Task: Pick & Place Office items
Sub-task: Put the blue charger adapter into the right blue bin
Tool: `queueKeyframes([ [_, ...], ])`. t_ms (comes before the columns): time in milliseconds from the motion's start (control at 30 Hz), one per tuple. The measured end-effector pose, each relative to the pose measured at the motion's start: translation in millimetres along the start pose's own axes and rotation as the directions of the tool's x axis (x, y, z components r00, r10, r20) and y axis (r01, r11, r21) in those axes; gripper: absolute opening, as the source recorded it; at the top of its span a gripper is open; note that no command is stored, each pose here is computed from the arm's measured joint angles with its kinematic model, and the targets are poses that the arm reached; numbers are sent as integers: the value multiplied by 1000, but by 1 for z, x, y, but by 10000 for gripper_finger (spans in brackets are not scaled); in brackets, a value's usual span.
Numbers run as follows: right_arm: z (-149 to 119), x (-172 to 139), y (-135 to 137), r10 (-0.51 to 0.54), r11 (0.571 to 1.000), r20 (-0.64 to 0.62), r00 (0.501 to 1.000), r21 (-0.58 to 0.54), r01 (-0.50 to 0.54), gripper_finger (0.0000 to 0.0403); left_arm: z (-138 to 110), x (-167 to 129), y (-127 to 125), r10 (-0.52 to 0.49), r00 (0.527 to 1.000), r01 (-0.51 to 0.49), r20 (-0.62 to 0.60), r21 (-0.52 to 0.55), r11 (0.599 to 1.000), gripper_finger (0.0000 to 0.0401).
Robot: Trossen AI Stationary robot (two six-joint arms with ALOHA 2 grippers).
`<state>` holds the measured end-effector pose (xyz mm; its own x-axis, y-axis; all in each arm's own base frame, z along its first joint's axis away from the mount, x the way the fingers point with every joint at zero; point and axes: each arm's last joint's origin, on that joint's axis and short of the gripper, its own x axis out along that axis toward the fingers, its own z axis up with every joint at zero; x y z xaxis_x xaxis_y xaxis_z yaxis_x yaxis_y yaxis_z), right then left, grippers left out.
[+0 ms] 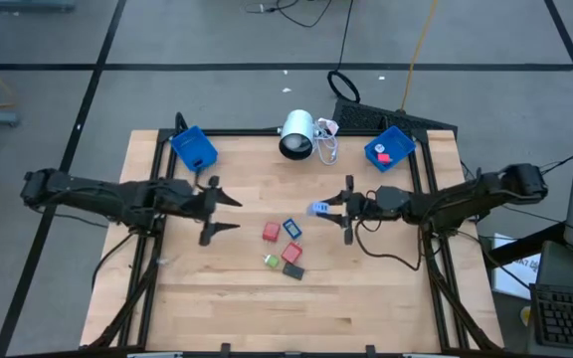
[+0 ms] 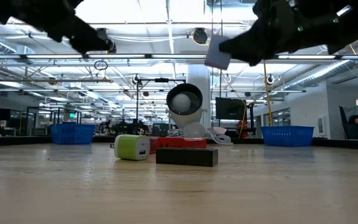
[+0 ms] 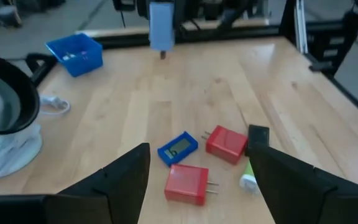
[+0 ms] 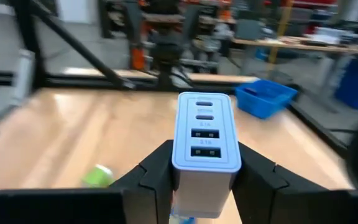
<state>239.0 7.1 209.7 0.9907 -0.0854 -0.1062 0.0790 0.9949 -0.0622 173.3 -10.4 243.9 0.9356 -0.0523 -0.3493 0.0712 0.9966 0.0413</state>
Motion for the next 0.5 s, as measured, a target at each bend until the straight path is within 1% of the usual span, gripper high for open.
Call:
queueKeyframes([
  [100, -8, -8, -4, -114, 993, -19, 993, -26, 114, 115, -19, -10, 1, 16, 998, -14, 56, -30, 999, 272],
  [200, -17, -16, -13, -248, 968, -43, 968, -45, 247, 116, -36, -16, 3, 43, 995, -37, 91, -58, 998, 278],
  [367, -34, -27, -36, -442, 897, -111, 890, -44, 440, 116, -62, -21, 6, 84, 993, -72, 87, -128, 989, 287],
  [500, -41, -32, -59, -554, 832, -158, 818, -64, 551, 115, -71, -22, 7, 99, 987, -80, 126, -151, 985, 283],
])
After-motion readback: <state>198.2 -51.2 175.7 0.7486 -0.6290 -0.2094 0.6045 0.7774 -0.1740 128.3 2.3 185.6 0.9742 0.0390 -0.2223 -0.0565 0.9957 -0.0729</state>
